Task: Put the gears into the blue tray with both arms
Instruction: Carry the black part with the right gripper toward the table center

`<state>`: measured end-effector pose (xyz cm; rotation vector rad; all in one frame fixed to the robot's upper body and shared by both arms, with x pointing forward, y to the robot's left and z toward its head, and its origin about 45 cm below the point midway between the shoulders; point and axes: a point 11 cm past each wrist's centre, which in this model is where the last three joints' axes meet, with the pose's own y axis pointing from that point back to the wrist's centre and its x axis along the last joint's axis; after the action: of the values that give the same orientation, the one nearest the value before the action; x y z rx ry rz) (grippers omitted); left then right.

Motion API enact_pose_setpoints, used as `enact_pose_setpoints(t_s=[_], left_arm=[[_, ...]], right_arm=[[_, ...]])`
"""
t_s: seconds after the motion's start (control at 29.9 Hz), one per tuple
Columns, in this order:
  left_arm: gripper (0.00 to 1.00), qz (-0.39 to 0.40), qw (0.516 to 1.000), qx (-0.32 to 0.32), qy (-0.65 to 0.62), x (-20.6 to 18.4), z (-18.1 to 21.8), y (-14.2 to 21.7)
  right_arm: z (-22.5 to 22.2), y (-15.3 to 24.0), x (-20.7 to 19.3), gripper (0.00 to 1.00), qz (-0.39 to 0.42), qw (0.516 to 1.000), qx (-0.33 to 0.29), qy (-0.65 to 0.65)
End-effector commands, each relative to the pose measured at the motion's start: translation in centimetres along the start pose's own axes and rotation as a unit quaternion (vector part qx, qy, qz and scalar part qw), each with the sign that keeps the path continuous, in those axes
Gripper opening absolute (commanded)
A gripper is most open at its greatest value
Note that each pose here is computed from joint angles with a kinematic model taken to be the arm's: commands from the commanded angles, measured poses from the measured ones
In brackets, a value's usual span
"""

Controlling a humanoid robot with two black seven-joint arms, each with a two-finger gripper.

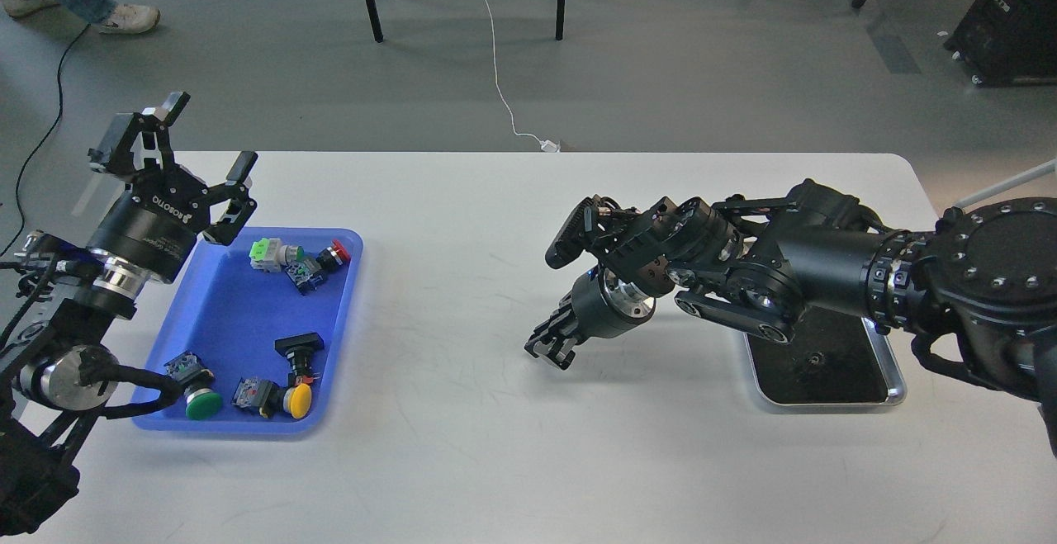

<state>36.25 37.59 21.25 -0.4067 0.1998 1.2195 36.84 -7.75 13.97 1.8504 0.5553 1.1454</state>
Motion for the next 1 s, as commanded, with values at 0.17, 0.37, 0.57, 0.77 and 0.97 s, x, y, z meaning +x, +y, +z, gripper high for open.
enact_pose_setpoints(t_s=[0.17, 0.37, 0.57, 0.77, 0.97], left_arm=[[0.98, 0.000, 1.000, -0.002, 0.007, -0.29, -0.35, -0.12], [0.98, 0.001, 1.000, 0.001, 0.006, -0.20, -0.48, 0.08], [0.98, -0.001, 1.000, 0.000, 0.005, -0.25, -0.40, -0.03], [0.98, -0.001, 1.000, 0.001, 0.005, -0.25, -0.42, -0.03], [0.98, -0.003, 1.000, 0.002, 0.007, -0.44, -0.63, -0.08]], right_arm=[[-0.51, -0.53, -0.28, 0.24, 0.022, 0.999, 0.021, -0.043], [-0.80, -1.07, -1.12, 0.24, 0.018, 0.998, 0.027, -0.050], [-0.84, -1.17, -1.07, 0.25, 0.028, 0.998, 0.027, -0.046], [-0.84, -1.17, -1.07, 0.26, 0.028, 0.998, 0.027, -0.046], [-0.79, -1.16, -1.04, 0.31, 0.029, 0.998, 0.027, -0.046]])
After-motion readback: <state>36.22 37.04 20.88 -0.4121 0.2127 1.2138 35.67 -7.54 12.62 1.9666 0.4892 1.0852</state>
